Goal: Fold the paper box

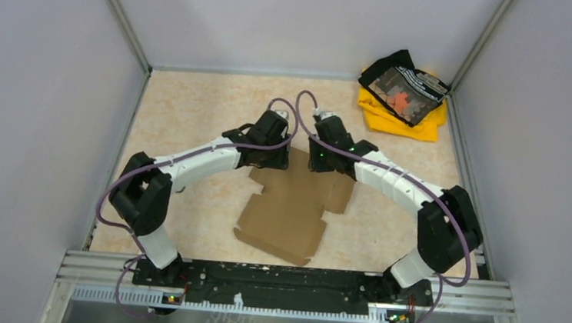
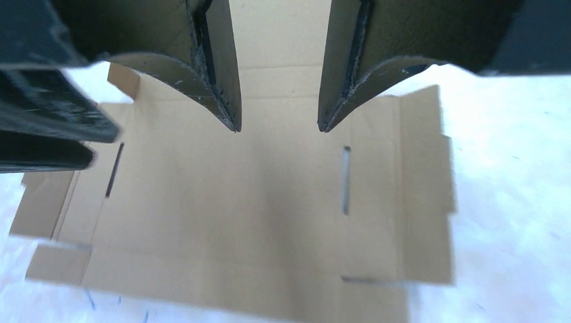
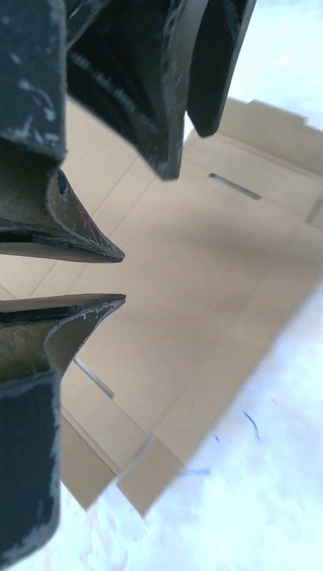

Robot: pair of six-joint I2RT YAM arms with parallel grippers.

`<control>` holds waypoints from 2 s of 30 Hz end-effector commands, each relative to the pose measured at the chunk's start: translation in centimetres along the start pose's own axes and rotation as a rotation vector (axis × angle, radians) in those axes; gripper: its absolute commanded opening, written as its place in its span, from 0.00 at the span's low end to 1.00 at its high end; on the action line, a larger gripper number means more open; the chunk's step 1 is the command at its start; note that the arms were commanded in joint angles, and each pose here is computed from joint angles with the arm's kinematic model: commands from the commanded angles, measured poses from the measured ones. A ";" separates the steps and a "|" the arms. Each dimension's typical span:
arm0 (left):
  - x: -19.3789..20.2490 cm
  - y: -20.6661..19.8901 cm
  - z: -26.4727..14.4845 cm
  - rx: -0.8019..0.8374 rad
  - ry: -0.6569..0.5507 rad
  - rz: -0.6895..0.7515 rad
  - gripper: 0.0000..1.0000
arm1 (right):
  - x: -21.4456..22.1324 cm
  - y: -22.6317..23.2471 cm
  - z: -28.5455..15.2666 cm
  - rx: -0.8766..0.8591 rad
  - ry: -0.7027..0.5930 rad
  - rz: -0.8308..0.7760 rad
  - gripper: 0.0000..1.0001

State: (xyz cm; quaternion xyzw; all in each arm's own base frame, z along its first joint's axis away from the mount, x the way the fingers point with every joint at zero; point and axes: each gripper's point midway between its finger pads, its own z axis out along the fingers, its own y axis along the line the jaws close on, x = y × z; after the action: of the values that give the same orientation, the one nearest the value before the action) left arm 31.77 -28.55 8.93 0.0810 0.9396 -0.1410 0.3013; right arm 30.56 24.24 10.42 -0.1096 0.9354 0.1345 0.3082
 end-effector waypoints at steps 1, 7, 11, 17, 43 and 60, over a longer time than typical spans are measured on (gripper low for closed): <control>-3.8 2.1 -1.2 0.002 -0.045 -0.028 0.52 | -4.0 -2.7 -2.0 -0.040 -0.083 0.090 0.24; -7.6 8.1 0.2 -0.018 -0.087 -0.149 0.50 | -2.7 -9.6 -1.7 0.057 -0.092 0.226 0.24; -9.3 9.9 2.1 -0.015 -0.078 -0.178 0.49 | -0.7 -12.5 -0.7 0.095 -0.083 0.301 0.24; -9.7 11.5 5.3 -0.009 -0.038 -0.208 0.40 | 1.6 -14.8 0.8 0.141 -0.054 0.355 0.24; -8.8 11.4 9.7 0.097 0.011 -0.190 0.26 | -0.3 -16.9 4.0 0.155 -0.038 0.367 0.24; -8.7 10.3 8.7 0.144 0.015 -0.206 0.26 | -2.6 -15.8 4.4 0.084 -0.051 0.358 0.24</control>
State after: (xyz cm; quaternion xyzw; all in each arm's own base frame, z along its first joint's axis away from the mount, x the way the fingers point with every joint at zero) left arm 45.57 -21.53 3.27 0.0027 0.9418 -0.2167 0.2570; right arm 37.40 10.64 3.68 0.0842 0.9474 0.1322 0.2790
